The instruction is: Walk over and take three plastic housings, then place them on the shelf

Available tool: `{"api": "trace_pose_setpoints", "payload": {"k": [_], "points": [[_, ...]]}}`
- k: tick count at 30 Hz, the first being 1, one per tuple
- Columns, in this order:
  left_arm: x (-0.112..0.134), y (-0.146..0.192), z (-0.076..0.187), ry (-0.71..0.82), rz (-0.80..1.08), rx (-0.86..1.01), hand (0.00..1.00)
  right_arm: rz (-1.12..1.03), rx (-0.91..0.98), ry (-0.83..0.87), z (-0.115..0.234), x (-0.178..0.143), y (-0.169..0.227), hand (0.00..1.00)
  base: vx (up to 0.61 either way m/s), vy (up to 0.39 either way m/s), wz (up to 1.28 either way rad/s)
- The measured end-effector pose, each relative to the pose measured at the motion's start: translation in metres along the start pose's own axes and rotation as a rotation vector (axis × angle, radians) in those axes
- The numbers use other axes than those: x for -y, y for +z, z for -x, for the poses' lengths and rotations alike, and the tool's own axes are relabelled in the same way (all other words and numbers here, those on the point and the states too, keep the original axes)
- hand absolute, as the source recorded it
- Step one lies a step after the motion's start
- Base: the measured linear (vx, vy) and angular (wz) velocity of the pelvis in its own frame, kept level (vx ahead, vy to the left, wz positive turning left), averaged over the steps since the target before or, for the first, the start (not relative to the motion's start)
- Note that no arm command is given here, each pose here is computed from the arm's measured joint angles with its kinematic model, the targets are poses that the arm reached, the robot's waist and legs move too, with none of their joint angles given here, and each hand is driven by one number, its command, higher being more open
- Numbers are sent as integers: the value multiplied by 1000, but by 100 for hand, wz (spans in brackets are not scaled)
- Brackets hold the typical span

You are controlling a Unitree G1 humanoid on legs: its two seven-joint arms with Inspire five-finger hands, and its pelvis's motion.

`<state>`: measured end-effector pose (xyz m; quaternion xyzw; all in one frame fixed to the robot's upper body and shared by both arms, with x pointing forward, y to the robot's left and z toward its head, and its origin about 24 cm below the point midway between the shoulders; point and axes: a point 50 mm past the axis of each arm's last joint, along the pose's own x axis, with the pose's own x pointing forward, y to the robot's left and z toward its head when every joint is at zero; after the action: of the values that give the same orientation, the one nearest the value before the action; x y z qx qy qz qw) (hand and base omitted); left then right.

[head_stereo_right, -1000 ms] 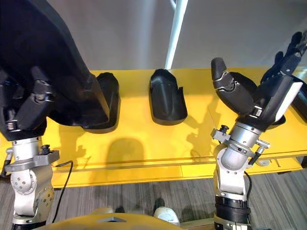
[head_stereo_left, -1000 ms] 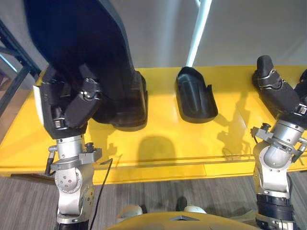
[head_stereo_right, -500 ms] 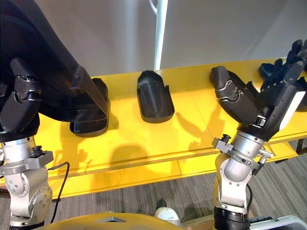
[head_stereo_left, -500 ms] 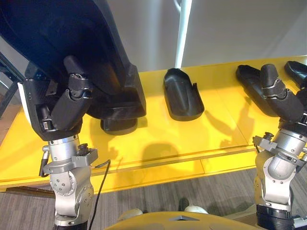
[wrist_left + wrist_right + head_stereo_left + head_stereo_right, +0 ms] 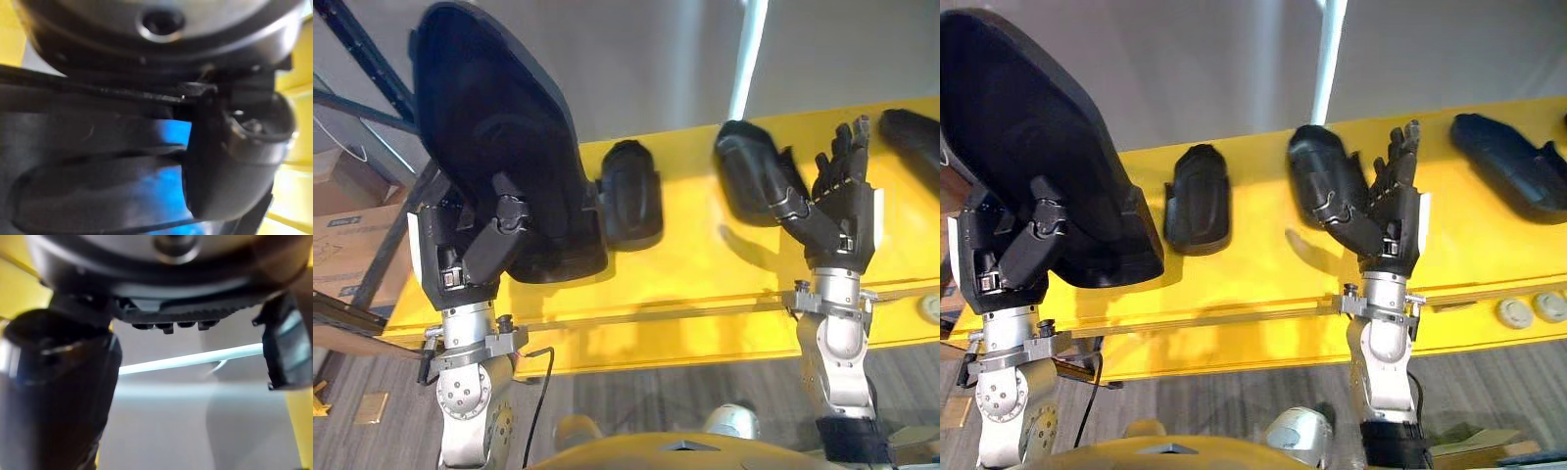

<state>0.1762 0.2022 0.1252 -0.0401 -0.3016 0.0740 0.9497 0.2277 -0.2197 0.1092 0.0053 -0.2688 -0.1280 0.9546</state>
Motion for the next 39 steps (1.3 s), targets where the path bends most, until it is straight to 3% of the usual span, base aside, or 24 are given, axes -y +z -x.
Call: {"api": "trace_pose_setpoints", "payload": {"k": [5,10,18,23,27,32,34,39], "points": [[-14,-5,-4,-27,-44,-69,0,61,1,12,4,-16,-2,100,-156,517,-25],[-23,-3,-11,50,-18,-52,0,46,61,-25,7,-16,14,100,-28,189,-14],[-22,-16,2,182,-4,-153,0,158,37,-106,17,7,12,100,-4,-89,2],[-29,-17,10,237,-102,-179,0,225,-8,-248,27,44,11,100,-3,-99,-16],[-51,-16,11,330,-172,-197,0,352,-321,-436,87,89,-22,100,9,4,-21],[-91,-37,11,471,-269,-337,0,354,-933,-575,212,126,-71,100,8,15,-2],[-103,-47,-2,505,-240,-389,0,323,-1130,-559,252,121,-80,100,-46,1,1],[-111,-74,-32,486,-229,-541,0,265,-1453,-450,299,101,-101,100,-91,-16,3]]}}
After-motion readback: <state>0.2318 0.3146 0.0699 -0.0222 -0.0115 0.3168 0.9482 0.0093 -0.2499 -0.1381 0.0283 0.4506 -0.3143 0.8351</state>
